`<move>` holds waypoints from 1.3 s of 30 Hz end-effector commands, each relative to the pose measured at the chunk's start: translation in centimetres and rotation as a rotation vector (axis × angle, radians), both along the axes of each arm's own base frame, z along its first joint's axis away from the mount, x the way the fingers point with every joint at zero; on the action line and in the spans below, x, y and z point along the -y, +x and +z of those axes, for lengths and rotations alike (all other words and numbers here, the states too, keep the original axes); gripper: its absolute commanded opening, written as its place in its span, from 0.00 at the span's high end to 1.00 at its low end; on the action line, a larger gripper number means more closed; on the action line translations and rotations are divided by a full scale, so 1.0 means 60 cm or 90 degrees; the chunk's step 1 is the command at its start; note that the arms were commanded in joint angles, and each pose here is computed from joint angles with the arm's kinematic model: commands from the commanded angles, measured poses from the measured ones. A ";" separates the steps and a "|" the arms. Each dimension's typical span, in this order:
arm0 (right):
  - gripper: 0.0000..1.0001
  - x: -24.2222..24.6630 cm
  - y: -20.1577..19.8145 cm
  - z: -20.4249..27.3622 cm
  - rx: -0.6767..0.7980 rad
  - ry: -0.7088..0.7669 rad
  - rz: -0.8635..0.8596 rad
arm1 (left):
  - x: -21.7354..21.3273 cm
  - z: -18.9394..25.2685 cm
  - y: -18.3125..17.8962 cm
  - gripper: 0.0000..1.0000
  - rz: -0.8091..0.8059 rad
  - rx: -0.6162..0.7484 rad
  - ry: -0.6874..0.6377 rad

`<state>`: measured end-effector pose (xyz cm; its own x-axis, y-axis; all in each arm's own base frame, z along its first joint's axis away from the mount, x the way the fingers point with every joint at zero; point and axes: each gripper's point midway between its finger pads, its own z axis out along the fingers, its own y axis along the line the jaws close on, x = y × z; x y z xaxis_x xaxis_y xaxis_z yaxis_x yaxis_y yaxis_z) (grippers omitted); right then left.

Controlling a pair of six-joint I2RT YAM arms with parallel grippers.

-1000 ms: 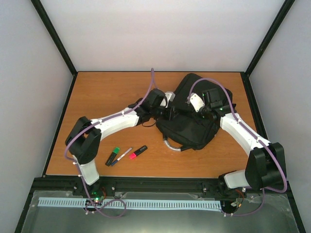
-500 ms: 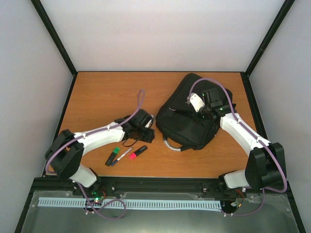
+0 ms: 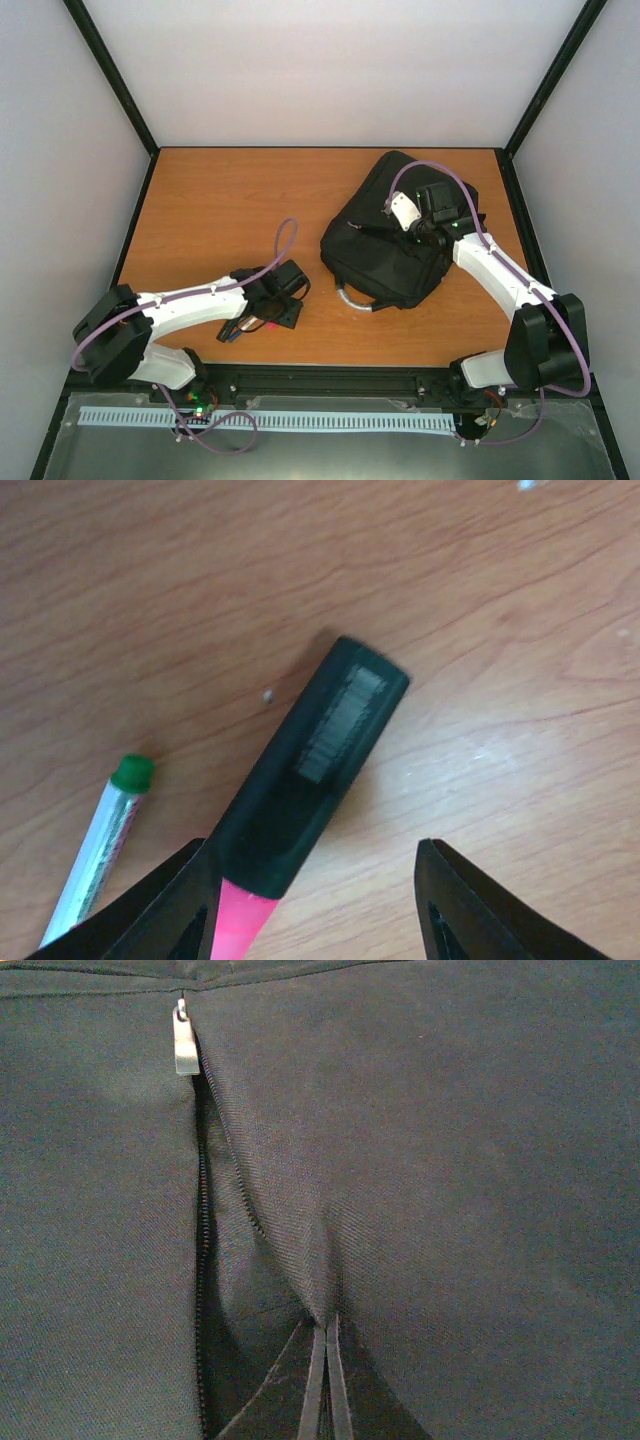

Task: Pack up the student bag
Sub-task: Place the stationery in the student bag, then pick up the stationery from the center of the board.

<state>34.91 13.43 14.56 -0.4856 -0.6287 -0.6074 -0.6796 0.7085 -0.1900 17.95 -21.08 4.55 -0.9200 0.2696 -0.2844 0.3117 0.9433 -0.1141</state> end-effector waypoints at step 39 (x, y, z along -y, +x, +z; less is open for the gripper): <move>0.97 -0.008 -0.004 0.014 0.004 0.025 0.012 | -0.029 -0.023 -0.033 0.77 0.046 -0.017 0.100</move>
